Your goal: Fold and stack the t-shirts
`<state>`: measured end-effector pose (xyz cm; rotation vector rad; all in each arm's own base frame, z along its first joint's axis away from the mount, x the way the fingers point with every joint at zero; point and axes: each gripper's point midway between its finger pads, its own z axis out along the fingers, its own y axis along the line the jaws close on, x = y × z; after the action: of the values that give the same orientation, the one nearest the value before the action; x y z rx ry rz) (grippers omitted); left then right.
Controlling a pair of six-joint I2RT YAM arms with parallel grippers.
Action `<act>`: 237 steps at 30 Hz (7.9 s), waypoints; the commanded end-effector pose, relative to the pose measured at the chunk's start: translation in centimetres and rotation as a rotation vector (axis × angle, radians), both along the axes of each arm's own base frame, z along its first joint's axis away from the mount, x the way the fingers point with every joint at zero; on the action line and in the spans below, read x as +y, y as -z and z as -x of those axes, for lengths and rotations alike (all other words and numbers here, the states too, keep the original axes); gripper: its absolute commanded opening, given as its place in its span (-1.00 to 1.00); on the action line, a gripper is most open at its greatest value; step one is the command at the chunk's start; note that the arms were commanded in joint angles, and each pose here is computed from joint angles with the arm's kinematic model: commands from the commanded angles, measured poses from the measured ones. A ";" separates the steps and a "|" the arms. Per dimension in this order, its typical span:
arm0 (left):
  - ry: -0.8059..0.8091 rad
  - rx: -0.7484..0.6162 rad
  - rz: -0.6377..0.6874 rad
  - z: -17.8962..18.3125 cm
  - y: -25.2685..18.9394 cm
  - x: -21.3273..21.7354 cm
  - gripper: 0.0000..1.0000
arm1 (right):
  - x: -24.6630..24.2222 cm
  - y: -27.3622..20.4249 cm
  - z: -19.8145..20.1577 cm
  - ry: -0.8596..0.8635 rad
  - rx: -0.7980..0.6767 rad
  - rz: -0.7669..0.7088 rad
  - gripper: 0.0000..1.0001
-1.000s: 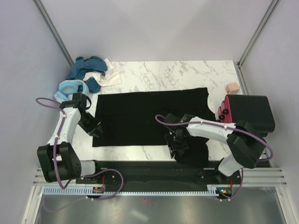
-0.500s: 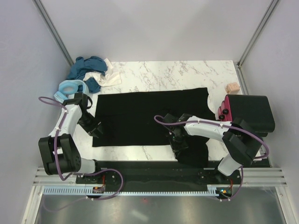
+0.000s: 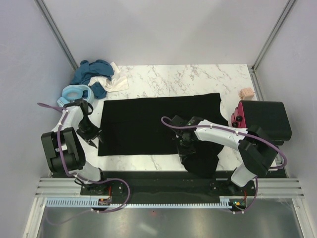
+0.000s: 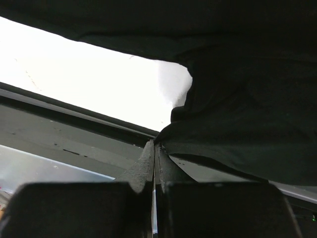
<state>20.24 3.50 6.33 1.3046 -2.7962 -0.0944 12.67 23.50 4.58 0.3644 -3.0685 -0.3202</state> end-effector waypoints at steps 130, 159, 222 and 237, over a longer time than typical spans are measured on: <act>0.138 -0.043 0.182 -5.2 -2.8 -0.7 -0.96 | -3.9 -9.2 -14.7 0.079 -0.193 -0.079 -1.00; 0.227 -0.037 0.065 -9.5 -3.1 1.9 -0.96 | -6.6 -12.4 -26.5 0.132 -0.492 -0.097 -1.00; 0.367 -0.056 -0.106 -2.3 -6.4 -1.7 -0.96 | -6.2 -16.6 -15.6 0.108 -0.563 -0.387 -1.00; 0.377 0.004 -0.186 -11.0 -4.6 0.3 -0.96 | -6.0 -16.5 -25.8 0.100 -0.691 -0.227 -1.00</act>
<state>29.17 2.67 10.80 0.7521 -3.0425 -0.2908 35.14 17.92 18.76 0.3555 -3.5993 -0.7522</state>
